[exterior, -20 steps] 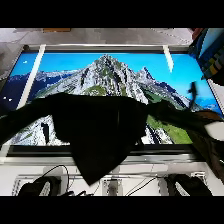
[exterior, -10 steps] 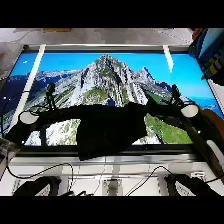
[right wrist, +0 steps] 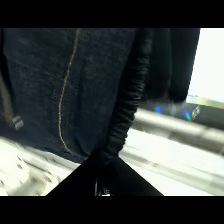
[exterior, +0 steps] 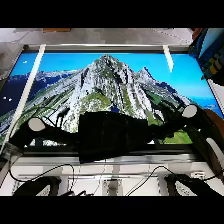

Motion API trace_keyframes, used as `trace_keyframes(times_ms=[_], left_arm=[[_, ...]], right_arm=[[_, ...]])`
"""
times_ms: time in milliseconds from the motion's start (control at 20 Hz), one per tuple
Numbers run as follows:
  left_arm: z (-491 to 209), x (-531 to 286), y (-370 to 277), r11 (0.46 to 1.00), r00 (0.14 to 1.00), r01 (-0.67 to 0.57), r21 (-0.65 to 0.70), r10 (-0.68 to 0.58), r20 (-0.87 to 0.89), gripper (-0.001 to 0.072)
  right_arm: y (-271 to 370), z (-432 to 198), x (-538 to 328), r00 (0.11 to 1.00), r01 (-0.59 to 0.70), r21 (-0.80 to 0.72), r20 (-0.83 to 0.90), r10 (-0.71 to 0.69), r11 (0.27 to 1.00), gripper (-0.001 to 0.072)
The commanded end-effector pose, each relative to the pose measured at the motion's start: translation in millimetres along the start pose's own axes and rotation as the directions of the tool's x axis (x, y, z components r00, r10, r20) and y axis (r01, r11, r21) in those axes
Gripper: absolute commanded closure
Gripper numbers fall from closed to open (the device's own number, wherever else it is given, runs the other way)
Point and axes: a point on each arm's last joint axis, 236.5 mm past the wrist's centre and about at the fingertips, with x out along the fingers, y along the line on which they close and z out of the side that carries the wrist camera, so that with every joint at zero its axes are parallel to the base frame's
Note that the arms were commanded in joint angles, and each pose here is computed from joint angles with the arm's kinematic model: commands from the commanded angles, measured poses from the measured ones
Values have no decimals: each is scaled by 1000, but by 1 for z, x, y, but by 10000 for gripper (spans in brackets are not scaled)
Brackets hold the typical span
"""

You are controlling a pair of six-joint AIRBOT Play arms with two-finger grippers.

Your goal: Fold the clothes and pants, and hang the long-sleeved shirts on hangers.

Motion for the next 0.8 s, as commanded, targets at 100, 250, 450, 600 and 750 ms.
trace_keyframes(times_ms=[100,250,450,600,750], left_arm=[[-50,27,-3,1000,987,-9,-18,6,-162,540],[-44,27,-2,1000,991,-12,-18,10,-135,6],[-41,27,-2,1000,992,-12,-18,10,-126,6],[-37,28,-2,1000,994,-14,-18,12,-109,7],[-32,29,-4,1000,996,-3,-24,1,-87,11]], right_arm=[[-12,-7,16,999,43,-35,-15,-43,998,418],[-20,11,-1,992,119,-97,43,-115,988,139],[-59,79,-73,873,434,-128,304,-381,892,144],[-95,121,-139,745,549,-12,460,-483,836,670],[-103,95,-105,925,311,-71,254,-284,948,682]])
